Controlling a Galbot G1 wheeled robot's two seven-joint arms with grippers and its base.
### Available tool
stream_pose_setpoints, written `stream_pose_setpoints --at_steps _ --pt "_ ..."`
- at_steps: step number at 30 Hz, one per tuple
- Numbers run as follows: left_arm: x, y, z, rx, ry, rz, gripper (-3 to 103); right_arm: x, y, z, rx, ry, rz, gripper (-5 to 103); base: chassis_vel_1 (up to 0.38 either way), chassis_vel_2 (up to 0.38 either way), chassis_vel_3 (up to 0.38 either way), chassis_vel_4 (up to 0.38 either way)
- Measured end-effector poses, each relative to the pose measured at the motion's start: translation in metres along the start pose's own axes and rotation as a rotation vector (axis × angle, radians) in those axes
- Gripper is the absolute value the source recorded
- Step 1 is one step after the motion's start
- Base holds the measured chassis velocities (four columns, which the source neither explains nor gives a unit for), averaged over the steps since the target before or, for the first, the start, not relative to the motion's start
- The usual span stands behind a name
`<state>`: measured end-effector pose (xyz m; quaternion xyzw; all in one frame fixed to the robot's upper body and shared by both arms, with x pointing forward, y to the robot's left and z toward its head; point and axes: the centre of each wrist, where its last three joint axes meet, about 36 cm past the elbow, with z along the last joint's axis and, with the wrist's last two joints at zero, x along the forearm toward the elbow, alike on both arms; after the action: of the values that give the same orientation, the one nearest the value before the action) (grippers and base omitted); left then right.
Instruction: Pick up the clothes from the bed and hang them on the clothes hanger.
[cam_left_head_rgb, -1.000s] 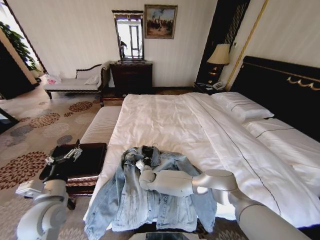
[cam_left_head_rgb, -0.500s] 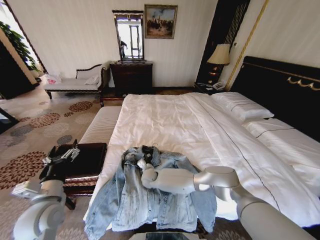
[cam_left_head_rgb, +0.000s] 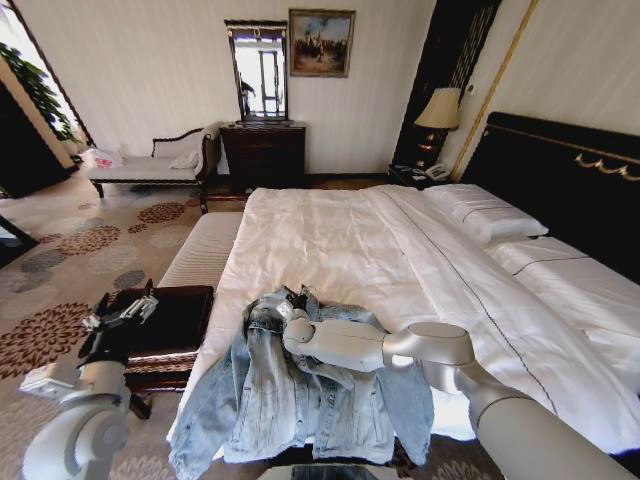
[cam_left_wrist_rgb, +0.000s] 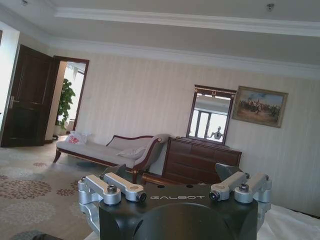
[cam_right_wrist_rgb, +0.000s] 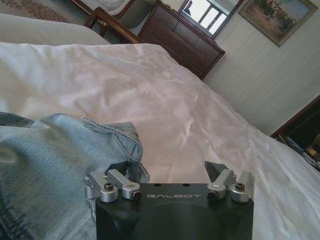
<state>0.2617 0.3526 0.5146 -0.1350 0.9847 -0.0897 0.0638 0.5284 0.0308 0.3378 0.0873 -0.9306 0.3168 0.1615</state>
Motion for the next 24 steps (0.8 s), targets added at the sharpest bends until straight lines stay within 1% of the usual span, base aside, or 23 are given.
stream_pose_setpoints --at_steps 1,2,3,4,6,8,9,11,12,13,14,15,16,17,20,23,24 --pt "0.0 0.001 -0.001 -0.001 -0.001 -0.001 100 -0.001 -0.002 -0.001 0.005 0.004 0.008 90 0.0 0.0 0.0 0.0" --pt "0.001 0.001 -0.002 -0.001 -0.003 -0.002 100 -0.002 -0.004 -0.003 0.011 0.009 0.019 90 0.0 0.0 0.0 0.0" --pt "0.001 0.002 -0.003 -0.001 -0.005 -0.003 100 -0.004 -0.006 -0.004 0.015 0.015 0.034 95 0.0 0.0 0.0 0.0" --pt "0.001 0.002 -0.003 -0.001 -0.005 -0.003 100 -0.004 -0.006 -0.004 0.015 0.015 0.034 95 0.0 0.0 0.0 0.0" --pt "0.002 0.003 -0.005 -0.003 -0.007 -0.004 100 -0.008 -0.012 -0.01 0.006 0.022 0.066 100 0.0 0.0 0.0 0.0" --pt "0.002 0.003 -0.006 -0.004 -0.009 -0.005 100 -0.007 -0.015 -0.018 -0.021 0.014 0.063 100 0.0 0.0 0.0 0.0" --pt "0.002 0.003 -0.006 -0.004 -0.009 -0.005 100 -0.007 -0.015 -0.018 -0.021 0.014 0.063 100 0.0 0.0 0.0 0.0" --pt "0.003 0.004 -0.006 -0.004 -0.01 -0.006 100 0.0 -0.016 -0.028 -0.05 -0.001 0.043 100 0.0 0.0 0.0 0.0" --pt "0.003 0.004 -0.006 -0.004 -0.01 -0.006 100 0.0 -0.016 -0.028 -0.05 -0.001 0.043 100 0.0 0.0 0.0 0.0" --pt "0.003 0.004 -0.007 -0.005 -0.011 -0.007 100 0.018 -0.017 -0.041 -0.084 -0.004 0.003 100 0.0 0.0 0.0 0.0" --pt "0.004 0.004 -0.008 -0.005 -0.012 -0.008 100 0.033 -0.016 -0.048 -0.099 0.015 -0.028 100 0.0 0.0 0.0 0.0" --pt "0.004 0.004 -0.008 -0.005 -0.012 -0.008 100 0.043 -0.014 -0.05 -0.103 0.036 -0.048 100 0.0 0.0 0.0 0.0" --pt "0.004 0.004 -0.008 -0.004 -0.014 -0.013 100 0.058 -0.013 -0.05 -0.102 0.087 -0.078 100 0.0 0.0 0.0 0.0" --pt "0.004 0.004 -0.008 -0.004 -0.014 -0.013 100 0.058 -0.013 -0.05 -0.102 0.087 -0.078 100 0.0 0.0 0.0 0.0" --pt "0.004 0.003 -0.009 -0.003 -0.016 -0.012 100 0.09 -0.009 -0.05 -0.106 0.159 -0.148 100 0.0 0.0 0.0 0.0" --pt "0.004 0.002 -0.009 -0.002 -0.014 -0.011 100 0.099 -0.009 -0.052 -0.125 0.169 -0.174 100 0.0 0.0 0.0 0.0" --pt "0.004 0.001 -0.008 0.0 -0.013 -0.01 100 0.093 -0.01 -0.053 -0.139 0.157 -0.162 100 0.0 0.0 0.0 0.0"
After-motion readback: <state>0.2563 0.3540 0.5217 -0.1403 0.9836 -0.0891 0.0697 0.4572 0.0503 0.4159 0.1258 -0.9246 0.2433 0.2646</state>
